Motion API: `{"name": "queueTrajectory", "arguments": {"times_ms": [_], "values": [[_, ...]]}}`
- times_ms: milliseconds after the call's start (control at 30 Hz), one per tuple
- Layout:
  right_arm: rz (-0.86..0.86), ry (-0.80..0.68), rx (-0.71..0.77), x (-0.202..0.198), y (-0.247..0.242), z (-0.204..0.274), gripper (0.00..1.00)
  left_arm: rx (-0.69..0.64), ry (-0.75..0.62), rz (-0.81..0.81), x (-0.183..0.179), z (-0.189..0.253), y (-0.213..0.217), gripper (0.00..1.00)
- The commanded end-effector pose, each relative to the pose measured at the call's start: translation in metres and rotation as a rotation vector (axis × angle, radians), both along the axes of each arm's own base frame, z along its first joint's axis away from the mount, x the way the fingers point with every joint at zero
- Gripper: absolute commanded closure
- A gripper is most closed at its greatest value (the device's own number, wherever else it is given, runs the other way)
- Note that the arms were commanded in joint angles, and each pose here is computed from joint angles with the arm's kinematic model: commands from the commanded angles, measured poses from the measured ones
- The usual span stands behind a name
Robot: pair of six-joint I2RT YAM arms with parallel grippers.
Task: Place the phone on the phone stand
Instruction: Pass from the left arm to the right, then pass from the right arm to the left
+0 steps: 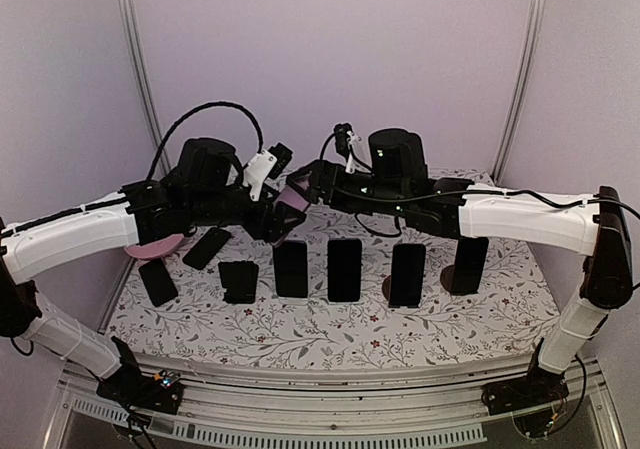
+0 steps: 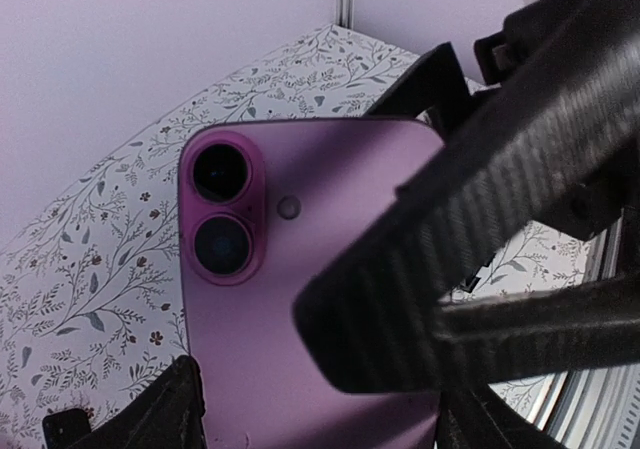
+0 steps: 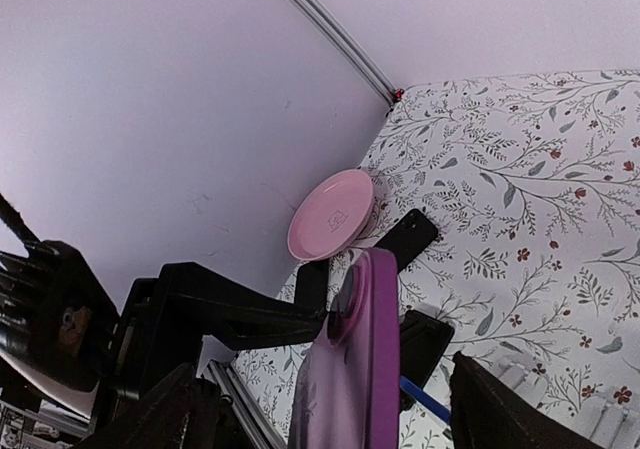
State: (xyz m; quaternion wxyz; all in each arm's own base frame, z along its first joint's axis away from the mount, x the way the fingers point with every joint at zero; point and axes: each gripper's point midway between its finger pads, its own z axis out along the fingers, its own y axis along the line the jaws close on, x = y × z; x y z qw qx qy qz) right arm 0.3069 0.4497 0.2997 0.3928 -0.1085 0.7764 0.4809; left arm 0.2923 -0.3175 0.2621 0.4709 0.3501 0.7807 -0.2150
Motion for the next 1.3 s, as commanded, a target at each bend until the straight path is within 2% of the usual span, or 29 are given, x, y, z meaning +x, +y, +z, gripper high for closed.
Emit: {"name": "queueTrajectory", "arguments": {"times_ms": [0, 67, 167, 300, 333, 400, 500, 567, 633, 800, 933, 1133, 1267], "values": [[-0.021, 0.004, 0.089, 0.003, -0.001, 0.015, 0.24, -0.061, -0.108, -0.01, -0.002, 0.03, -0.014, 0.51], [-0.028, 0.015, 0.101, 0.003, -0.004, 0.015, 0.34, -0.053, -0.113, -0.009, -0.003, 0.028, -0.017, 0.51], [-0.04, 0.03, 0.111, 0.001, -0.007, 0.013, 0.56, -0.055, -0.119, -0.014, -0.006, 0.027, -0.021, 0.51], [-0.062, 0.046, 0.128, 0.0, -0.014, 0.014, 0.93, -0.046, -0.124, 0.001, -0.007, 0.022, -0.024, 0.51], [-0.067, 0.048, 0.132, 0.0, -0.016, 0.014, 0.96, -0.045, -0.122, -0.001, -0.009, 0.02, -0.026, 0.5], [-0.076, 0.054, 0.14, -0.001, -0.019, 0.016, 0.98, -0.041, -0.125, 0.004, -0.011, 0.018, -0.028, 0.41], [-0.091, 0.055, 0.151, -0.003, -0.025, 0.02, 0.98, -0.021, -0.151, 0.048, -0.012, 0.014, -0.025, 0.19], [-0.106, 0.054, 0.16, -0.005, -0.028, 0.023, 0.98, 0.001, -0.172, 0.073, -0.016, 0.013, -0.025, 0.12], [-0.126, 0.048, 0.165, -0.008, -0.031, 0.028, 0.98, 0.025, -0.208, 0.108, -0.02, 0.012, -0.023, 0.09], [-0.188, 0.033, 0.172, -0.016, -0.039, 0.037, 0.98, 0.057, -0.327, 0.175, -0.032, 0.018, -0.013, 0.1], [-0.257, 0.049, 0.19, -0.023, -0.049, 0.042, 0.98, 0.066, -0.475, 0.228, -0.05, 0.03, -0.003, 0.13], [-0.378, 0.144, 0.158, -0.03, -0.049, 0.038, 0.98, 0.135, -0.64, 0.288, -0.068, 0.041, 0.001, 0.3], [-0.451, 0.2, 0.194, -0.037, -0.049, 0.042, 0.98, 0.17, -0.739, 0.31, -0.076, 0.051, 0.001, 0.38]]}}
